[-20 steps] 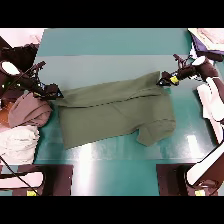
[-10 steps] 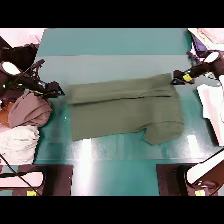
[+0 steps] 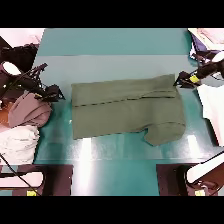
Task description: Fold the shirts.
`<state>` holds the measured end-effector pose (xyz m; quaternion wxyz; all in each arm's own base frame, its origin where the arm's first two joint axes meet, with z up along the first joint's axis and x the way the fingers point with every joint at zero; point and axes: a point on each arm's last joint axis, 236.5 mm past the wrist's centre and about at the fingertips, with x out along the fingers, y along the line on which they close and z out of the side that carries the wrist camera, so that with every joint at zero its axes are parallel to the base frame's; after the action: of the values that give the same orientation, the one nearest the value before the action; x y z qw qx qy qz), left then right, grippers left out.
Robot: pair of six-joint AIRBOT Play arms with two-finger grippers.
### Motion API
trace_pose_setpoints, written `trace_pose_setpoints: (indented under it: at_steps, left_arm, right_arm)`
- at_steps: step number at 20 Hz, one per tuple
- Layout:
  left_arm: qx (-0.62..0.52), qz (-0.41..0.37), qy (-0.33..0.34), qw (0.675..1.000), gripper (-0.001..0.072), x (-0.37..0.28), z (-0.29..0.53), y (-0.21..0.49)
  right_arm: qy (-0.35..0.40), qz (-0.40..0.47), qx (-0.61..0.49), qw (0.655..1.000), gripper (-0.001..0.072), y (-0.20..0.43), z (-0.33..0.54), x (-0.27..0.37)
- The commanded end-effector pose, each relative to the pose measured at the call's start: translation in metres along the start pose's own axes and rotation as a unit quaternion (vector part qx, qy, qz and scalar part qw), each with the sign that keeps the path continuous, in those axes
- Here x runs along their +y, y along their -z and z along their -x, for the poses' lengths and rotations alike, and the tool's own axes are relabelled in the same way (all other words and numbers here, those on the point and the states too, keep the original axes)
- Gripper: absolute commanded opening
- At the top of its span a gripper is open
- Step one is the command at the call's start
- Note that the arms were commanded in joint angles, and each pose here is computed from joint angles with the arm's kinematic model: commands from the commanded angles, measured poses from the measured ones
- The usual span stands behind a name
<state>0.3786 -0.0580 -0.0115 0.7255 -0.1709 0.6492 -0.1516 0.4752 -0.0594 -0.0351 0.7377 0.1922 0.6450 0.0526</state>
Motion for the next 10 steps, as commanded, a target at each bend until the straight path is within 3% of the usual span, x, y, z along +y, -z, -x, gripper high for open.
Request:
trace_pose_setpoints:
  at_steps: [1,5,10]
  left_arm:
    - [0.045,0.009,0.014,0.999,0.0502,-0.003,-0.008,0.027]
    - [0.037,0.051,0.071,0.995,0.0501,-0.021,-0.032,0.070]
    - [0.050,0.083,0.069,0.993,0.0501,-0.017,-0.052,0.141]
  right_arm:
    - [0.003,-0.016,-0.015,1.000,0.0473,0.005,0.035,-0.017]
    - [0.007,-0.015,-0.039,0.999,0.0472,0.014,0.080,-0.015]
    - [0.015,0.009,-0.087,0.996,0.0471,0.015,0.123,0.004]
